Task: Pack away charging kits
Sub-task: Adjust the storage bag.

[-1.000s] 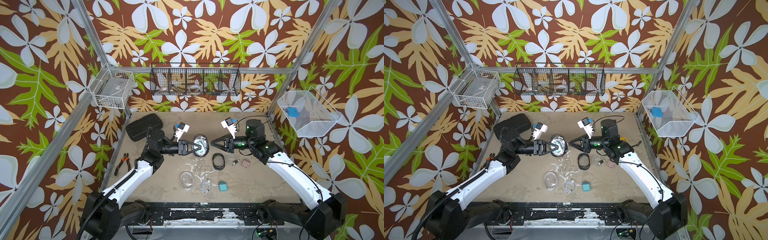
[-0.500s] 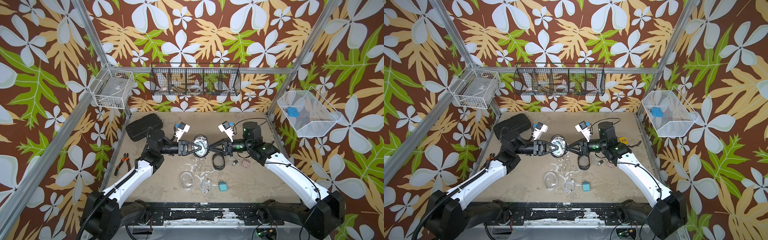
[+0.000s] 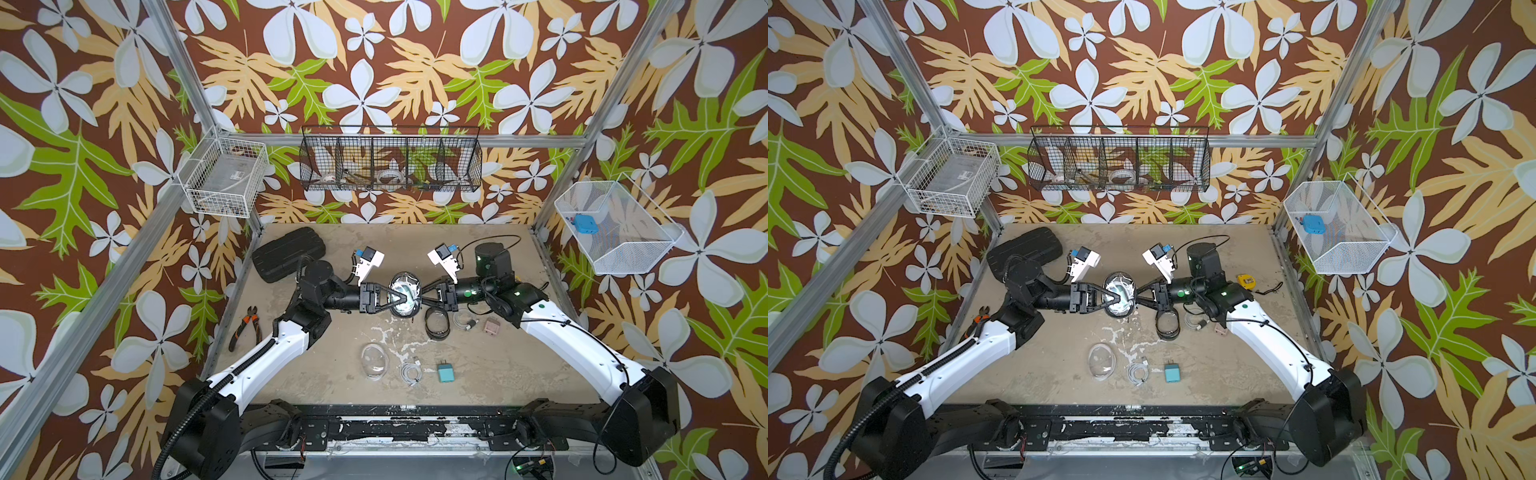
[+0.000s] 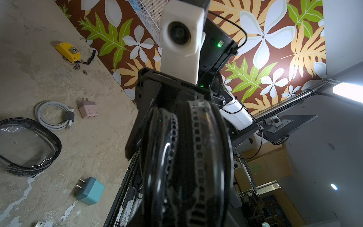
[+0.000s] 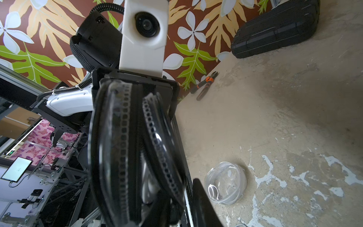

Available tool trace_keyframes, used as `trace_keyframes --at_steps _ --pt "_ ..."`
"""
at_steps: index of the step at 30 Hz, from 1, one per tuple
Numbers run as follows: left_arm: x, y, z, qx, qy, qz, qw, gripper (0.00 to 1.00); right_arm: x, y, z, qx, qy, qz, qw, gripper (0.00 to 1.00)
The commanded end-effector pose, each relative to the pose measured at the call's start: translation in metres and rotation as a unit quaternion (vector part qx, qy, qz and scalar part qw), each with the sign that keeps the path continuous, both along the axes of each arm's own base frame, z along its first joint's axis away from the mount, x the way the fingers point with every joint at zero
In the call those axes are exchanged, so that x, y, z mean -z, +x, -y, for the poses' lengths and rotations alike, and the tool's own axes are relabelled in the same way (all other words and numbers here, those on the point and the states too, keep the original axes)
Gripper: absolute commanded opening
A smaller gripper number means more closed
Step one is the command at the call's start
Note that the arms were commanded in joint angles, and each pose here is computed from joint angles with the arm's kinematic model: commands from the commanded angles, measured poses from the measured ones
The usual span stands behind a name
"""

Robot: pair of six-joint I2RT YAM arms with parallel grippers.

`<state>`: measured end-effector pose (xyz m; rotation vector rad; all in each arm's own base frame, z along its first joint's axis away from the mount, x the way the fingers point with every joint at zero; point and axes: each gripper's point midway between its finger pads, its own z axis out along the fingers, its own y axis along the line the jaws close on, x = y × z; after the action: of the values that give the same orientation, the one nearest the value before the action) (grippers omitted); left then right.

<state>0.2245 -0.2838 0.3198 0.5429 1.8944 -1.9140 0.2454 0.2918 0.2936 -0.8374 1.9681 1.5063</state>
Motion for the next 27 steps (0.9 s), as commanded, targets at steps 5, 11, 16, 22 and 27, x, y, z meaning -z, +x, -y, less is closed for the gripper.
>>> trace_keyframes --at_steps 5,11,16,22,27 --pt "0.002 0.006 0.002 -0.014 0.003 0.014 1.0 0.37 -0.011 0.001 -0.013 0.013 -0.013 0.032 0.999 0.0" --pt "0.013 0.017 0.002 -0.04 0.015 0.0 0.999 0.46 -0.013 0.01 -0.007 0.055 -0.034 0.038 0.997 0.0" --pt "0.018 0.022 0.002 -0.053 0.02 -0.007 0.998 0.28 -0.012 0.011 -0.005 0.064 -0.038 0.038 0.996 0.0" --pt "0.021 0.036 -0.002 -0.098 0.037 -0.008 0.994 0.13 -0.005 0.016 0.001 0.084 -0.065 0.027 0.994 0.0" --pt "0.02 0.047 -0.008 -0.143 0.045 -0.003 0.989 0.11 -0.004 0.019 0.011 0.117 -0.094 0.023 0.988 0.09"
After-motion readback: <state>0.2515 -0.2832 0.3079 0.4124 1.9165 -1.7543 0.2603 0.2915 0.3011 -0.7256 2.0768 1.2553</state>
